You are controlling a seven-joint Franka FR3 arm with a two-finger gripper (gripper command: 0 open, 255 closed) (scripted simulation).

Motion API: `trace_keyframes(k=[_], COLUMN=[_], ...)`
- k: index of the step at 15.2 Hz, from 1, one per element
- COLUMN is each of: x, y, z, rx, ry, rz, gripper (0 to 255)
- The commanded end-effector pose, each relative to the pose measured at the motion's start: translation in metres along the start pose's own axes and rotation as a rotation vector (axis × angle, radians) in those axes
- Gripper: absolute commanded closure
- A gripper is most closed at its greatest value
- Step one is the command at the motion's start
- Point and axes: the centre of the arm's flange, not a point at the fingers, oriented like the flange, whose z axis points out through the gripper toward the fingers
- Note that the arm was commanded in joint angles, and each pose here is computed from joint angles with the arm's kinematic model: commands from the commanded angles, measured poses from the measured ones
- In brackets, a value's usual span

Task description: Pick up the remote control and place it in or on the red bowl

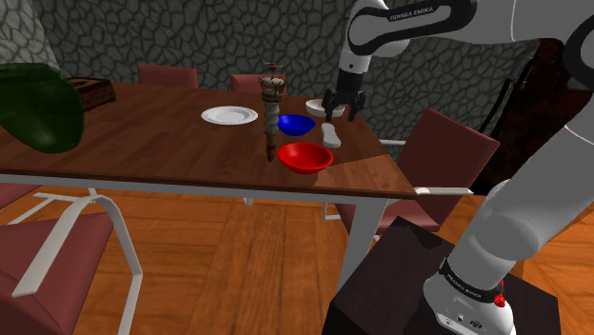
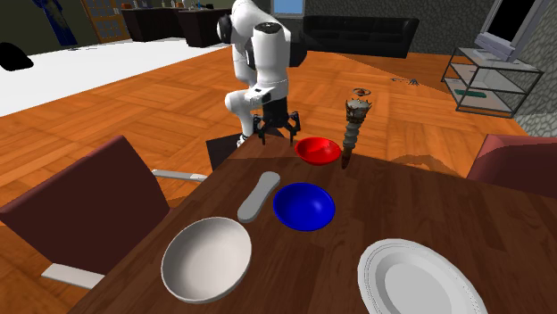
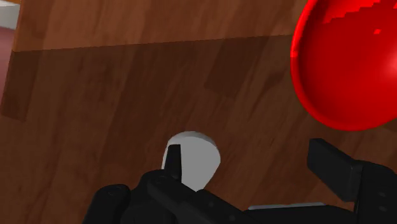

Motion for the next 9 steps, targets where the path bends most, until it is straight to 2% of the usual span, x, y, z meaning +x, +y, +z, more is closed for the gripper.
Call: trace_keyframes(k=[1, 9], x=[0.024, 0.113], y=[0.007, 0.045], z=[0.013, 0.053], rx=[-0.009, -0.043], ry=[-0.002, -0.009], rz=[0.057, 0.281], gripper=[0, 0])
